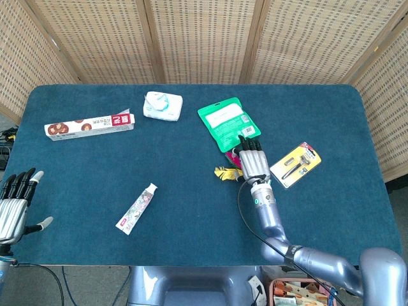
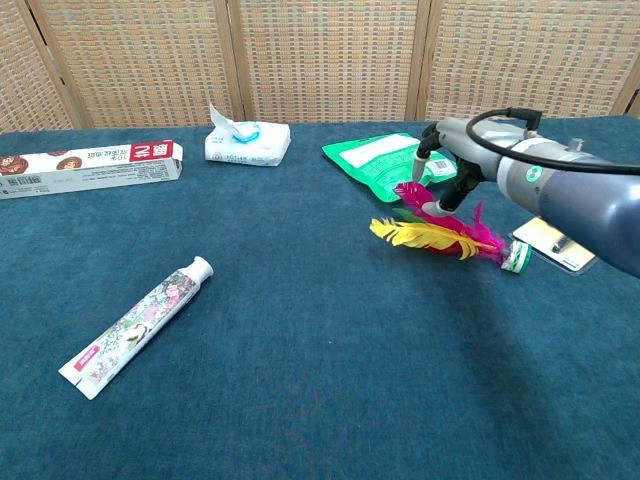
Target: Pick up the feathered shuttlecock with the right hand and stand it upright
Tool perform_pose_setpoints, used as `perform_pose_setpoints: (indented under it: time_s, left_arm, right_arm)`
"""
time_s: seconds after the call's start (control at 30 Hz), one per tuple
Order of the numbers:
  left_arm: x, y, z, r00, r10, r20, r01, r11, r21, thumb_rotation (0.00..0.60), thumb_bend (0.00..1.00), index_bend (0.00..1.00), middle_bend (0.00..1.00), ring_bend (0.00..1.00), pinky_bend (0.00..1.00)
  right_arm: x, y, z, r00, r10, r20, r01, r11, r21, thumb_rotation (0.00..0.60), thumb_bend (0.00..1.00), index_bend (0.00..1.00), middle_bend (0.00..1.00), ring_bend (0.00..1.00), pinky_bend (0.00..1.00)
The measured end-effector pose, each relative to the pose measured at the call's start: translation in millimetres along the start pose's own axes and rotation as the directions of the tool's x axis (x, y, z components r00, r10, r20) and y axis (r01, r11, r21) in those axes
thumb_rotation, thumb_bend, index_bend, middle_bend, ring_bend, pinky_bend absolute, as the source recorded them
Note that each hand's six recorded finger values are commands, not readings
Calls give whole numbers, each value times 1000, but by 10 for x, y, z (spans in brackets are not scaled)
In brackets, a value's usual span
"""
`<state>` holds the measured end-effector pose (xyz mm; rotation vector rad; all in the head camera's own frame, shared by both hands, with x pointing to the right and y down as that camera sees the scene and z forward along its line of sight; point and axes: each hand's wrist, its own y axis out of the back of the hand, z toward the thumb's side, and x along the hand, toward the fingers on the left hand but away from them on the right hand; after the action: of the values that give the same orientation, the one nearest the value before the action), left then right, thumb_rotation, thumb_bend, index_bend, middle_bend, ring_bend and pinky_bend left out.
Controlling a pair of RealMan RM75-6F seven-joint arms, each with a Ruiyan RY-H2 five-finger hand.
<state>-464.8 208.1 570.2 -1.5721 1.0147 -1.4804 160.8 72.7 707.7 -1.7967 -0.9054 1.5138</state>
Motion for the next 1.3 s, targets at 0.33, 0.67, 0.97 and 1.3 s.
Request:
perform_pose_setpoints:
  time_s: [0.33,0.67,0.97,1.3]
  left_arm:
    - [34,-15,-47,1000,-10,-12,10,1000,-6,600,130,0,0,0,0]
    - [42,-54,-19,1000,-23,-3,23,1000,-1,600,131,0,0,0,0]
    - [34,-42,-18,1000,-20,-2,20,1000,-5,600,133,0,0,0,0]
    - [35,-50,-11,1000,-25,1,25,1000,-6,600,134,0,0,0,0]
  right_arm:
    - [-242,-89,100,999,15,52,-15,1000,-8,600,308,363,24,0,36]
    - [-293,-115,58,996,37,79,-34,999,-29,600,308,363,24,0,36]
    - [-296,-58,68,995,15,102,-8,998,-66,600,307,363,25,0,36]
    - [-304,-67,42,992,33,119,-26,998,-56,600,307,363,25,0,36]
